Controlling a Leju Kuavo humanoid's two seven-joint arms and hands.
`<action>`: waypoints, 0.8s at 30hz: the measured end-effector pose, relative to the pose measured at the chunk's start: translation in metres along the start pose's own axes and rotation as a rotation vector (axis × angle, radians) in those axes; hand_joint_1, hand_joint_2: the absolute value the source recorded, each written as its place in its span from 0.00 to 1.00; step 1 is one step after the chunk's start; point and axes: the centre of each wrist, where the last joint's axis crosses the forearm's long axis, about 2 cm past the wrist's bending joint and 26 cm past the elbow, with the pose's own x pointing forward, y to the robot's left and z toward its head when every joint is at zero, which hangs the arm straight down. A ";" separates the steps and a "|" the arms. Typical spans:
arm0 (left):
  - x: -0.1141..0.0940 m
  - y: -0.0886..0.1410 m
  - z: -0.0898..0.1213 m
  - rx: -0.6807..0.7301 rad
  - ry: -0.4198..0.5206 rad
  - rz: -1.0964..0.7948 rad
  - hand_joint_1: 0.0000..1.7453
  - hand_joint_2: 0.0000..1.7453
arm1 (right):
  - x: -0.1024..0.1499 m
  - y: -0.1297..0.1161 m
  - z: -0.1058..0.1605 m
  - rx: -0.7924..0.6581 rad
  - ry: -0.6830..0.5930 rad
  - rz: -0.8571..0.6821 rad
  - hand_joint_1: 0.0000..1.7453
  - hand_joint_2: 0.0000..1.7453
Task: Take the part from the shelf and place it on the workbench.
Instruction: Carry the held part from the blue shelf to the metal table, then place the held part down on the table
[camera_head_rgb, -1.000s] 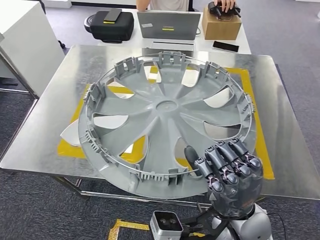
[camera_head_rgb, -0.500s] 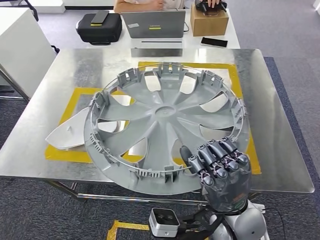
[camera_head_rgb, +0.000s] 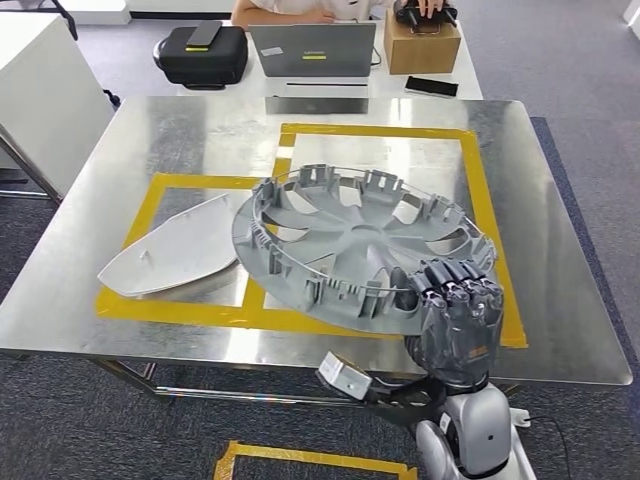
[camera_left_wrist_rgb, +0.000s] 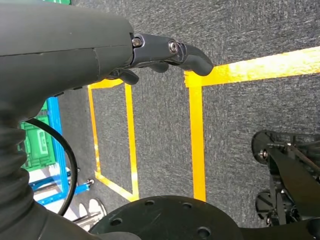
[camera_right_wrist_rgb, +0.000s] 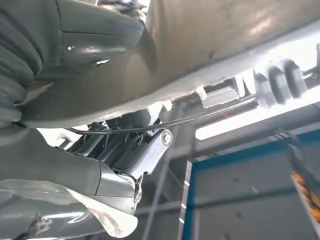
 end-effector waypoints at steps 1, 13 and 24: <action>0.000 0.000 0.000 -0.001 0.001 0.001 0.00 1.00 | -0.003 0.003 0.003 0.016 0.016 0.009 1.00 1.00; -0.002 0.000 0.000 -0.001 0.008 -0.005 0.00 1.00 | -0.026 0.018 0.021 0.113 0.021 0.069 1.00 1.00; -0.002 0.000 0.000 -0.002 0.009 -0.005 0.00 1.00 | -0.028 0.020 0.024 0.128 0.017 0.075 1.00 1.00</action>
